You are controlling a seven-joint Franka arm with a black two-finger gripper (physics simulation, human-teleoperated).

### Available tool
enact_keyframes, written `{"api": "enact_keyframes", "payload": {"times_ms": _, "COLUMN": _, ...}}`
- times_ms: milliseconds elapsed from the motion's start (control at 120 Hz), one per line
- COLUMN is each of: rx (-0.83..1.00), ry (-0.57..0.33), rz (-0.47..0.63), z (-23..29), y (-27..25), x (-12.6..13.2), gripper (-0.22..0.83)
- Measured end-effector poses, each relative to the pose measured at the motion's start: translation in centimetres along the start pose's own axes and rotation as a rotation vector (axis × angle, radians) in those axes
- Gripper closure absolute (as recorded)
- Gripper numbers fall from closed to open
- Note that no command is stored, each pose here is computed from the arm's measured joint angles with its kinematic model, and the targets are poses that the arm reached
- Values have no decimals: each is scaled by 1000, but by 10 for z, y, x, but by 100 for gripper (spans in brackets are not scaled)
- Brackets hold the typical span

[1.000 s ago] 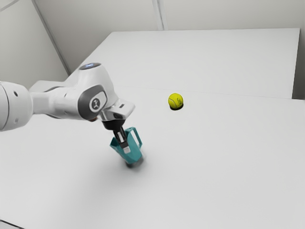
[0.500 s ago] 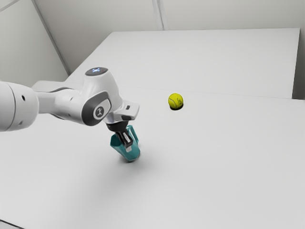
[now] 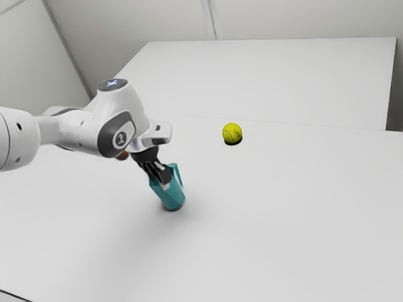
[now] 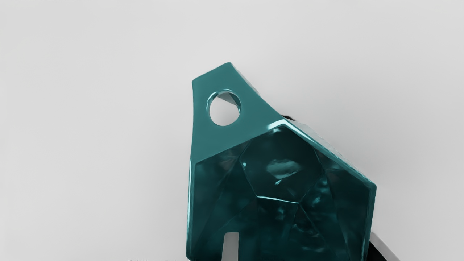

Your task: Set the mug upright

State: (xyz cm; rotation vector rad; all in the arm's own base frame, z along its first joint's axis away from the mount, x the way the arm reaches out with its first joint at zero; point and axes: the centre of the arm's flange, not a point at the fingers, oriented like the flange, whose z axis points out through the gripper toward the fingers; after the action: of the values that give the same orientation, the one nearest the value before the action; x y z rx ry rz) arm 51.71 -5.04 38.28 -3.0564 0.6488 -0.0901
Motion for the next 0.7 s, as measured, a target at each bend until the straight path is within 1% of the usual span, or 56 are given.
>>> {"api": "enact_keyframes", "payload": {"times_ms": 50, "rx": 14, "ry": 14, "rz": 10, "z": -10, "y": 9, "x": 3, "gripper": 26}}
{"api": "enact_keyframes", "payload": {"times_ms": 142, "rx": 29, "ry": 32, "rz": 60, "z": -23, "y": 40, "x": 11, "gripper": 21}}
{"api": "enact_keyframes", "payload": {"times_ms": 200, "rx": 36, "ry": 41, "rz": 64, "z": -30, "y": 46, "x": 13, "gripper": 17}}
{"api": "enact_keyframes", "payload": {"times_ms": 267, "rx": 35, "ry": 55, "rz": 45, "z": -44, "y": 42, "x": 18, "gripper": 12}}
{"api": "enact_keyframes", "payload": {"times_ms": 400, "rx": 18, "ry": 74, "rz": 0, "z": -85, "y": 28, "x": 40, "gripper": 7}}
{"api": "enact_keyframes", "payload": {"times_ms": 508, "rx": 11, "ry": 86, "rz": -28, "z": -127, "y": 23, "x": 55, "gripper": 4}}
{"api": "enact_keyframes", "payload": {"times_ms": 617, "rx": 7, "ry": 113, "rz": -58, "z": -189, "y": 16, "x": 68, "gripper": 2}}
{"api": "enact_keyframes", "payload": {"times_ms": 700, "rx": -11, "ry": 100, "rz": -81, "z": -218, "y": 10, "x": 76, "gripper": 2}}
